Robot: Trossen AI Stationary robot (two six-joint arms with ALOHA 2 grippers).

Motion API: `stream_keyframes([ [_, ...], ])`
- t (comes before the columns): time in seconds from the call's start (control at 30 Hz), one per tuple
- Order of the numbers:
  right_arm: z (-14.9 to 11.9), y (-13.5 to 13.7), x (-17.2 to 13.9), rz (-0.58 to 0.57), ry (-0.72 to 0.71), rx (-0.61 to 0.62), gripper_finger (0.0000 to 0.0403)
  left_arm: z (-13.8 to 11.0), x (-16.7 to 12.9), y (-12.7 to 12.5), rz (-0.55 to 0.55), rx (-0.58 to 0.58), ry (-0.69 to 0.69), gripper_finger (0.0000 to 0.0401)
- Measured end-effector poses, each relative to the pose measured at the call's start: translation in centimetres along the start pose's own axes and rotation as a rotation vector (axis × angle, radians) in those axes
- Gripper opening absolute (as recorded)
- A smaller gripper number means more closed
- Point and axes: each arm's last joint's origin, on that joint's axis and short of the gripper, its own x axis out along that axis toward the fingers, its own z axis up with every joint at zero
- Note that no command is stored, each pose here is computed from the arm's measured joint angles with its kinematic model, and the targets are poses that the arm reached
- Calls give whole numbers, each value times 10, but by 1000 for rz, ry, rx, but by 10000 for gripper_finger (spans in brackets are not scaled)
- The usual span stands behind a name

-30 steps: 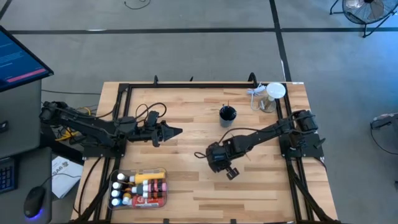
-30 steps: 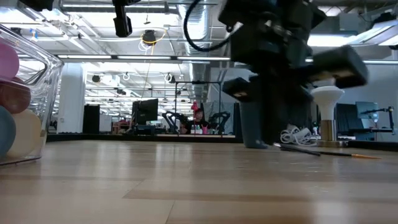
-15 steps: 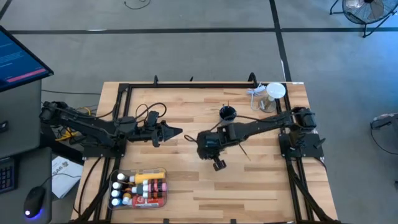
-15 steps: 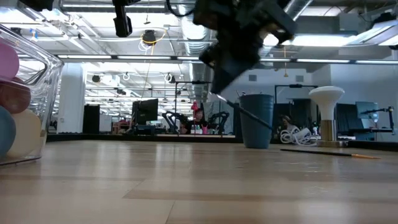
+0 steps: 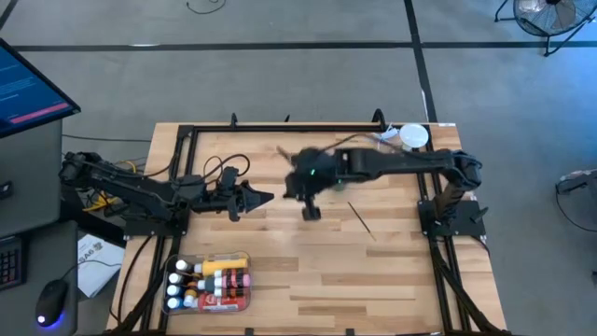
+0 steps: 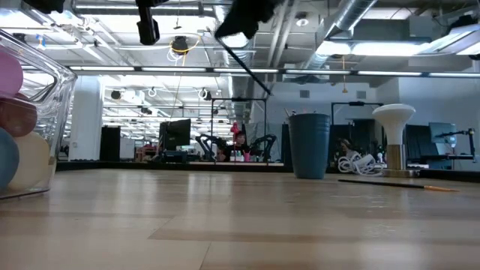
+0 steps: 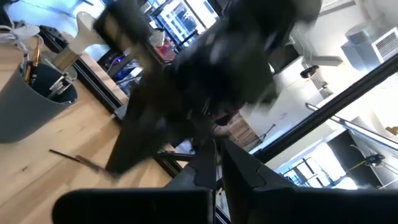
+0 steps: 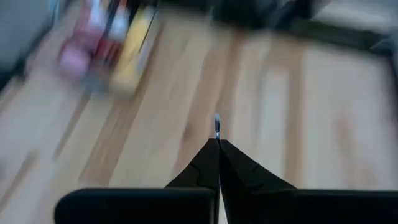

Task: Pick & Place Paint Supplies
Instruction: Put the left paint brush into the blue cup

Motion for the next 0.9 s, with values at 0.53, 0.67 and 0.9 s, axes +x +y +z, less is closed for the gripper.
stream_keyframes([
  [0.53,-7,-91,-111,-317,-245,254,0,0,0,0,1,-3,-6,0],
  [0.67,-11,-99,-124,-361,-263,293,0,0,0,0,1,-8,-6,0],
  [0.9,-9,-95,-131,-399,-276,293,0,0,0,0,-1,-31,-7,0],
])
